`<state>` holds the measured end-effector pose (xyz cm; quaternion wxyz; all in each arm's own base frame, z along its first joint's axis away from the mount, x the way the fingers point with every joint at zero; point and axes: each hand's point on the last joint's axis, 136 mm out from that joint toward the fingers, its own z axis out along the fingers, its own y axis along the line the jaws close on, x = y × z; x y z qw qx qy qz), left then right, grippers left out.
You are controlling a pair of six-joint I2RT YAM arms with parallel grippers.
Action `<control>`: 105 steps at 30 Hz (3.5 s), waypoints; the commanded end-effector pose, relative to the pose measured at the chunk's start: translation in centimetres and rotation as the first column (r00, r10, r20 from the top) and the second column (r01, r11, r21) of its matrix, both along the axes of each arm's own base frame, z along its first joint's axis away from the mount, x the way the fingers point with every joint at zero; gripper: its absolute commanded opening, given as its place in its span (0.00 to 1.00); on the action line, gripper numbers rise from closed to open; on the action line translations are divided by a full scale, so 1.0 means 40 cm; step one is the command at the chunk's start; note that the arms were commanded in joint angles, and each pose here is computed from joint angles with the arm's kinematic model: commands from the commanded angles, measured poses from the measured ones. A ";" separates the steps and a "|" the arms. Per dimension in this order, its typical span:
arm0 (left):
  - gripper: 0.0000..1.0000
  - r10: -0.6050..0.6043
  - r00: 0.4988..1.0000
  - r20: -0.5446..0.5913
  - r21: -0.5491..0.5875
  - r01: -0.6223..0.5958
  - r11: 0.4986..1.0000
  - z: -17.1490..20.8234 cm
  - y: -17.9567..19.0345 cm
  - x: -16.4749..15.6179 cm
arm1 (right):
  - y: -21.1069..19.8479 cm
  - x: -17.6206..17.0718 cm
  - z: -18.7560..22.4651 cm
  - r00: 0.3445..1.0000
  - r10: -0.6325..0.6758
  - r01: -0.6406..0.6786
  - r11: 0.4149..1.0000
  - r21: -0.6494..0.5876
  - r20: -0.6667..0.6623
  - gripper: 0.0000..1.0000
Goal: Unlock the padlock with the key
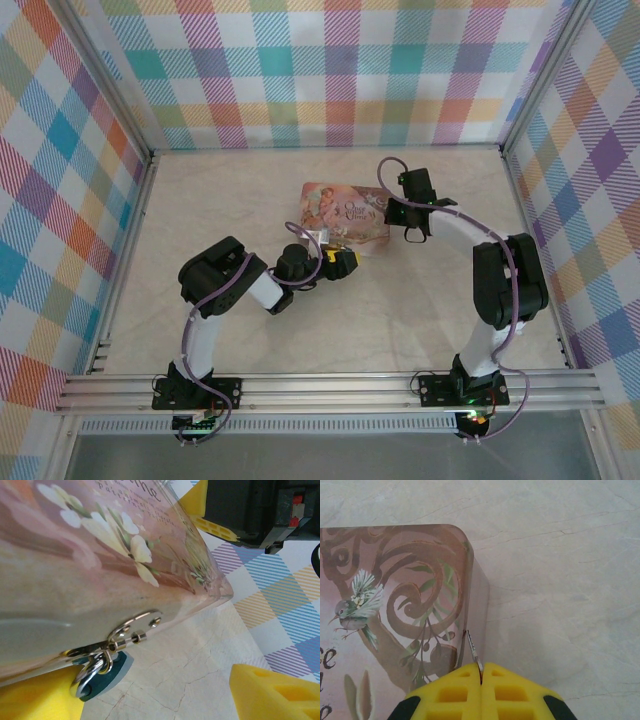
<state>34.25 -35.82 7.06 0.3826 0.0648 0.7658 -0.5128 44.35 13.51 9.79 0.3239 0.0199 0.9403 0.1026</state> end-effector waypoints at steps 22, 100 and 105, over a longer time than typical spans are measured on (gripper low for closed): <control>0.57 0.033 0.999 -0.037 -0.032 -0.034 0.999 -0.012 0.041 0.022 | 0.064 -0.018 -0.014 0.998 0.057 -0.056 0.997 0.050 -0.009 0.00; 0.31 0.120 0.970 -0.213 0.075 -0.106 0.992 -0.129 0.139 0.022 | 0.106 -0.059 -0.026 0.995 0.100 -0.099 0.991 0.085 -0.009 0.00; 0.29 0.130 0.964 -0.230 0.088 -0.112 0.990 -0.140 0.153 0.021 | 0.107 -0.059 -0.028 0.995 0.099 -0.098 0.992 0.084 -0.008 0.00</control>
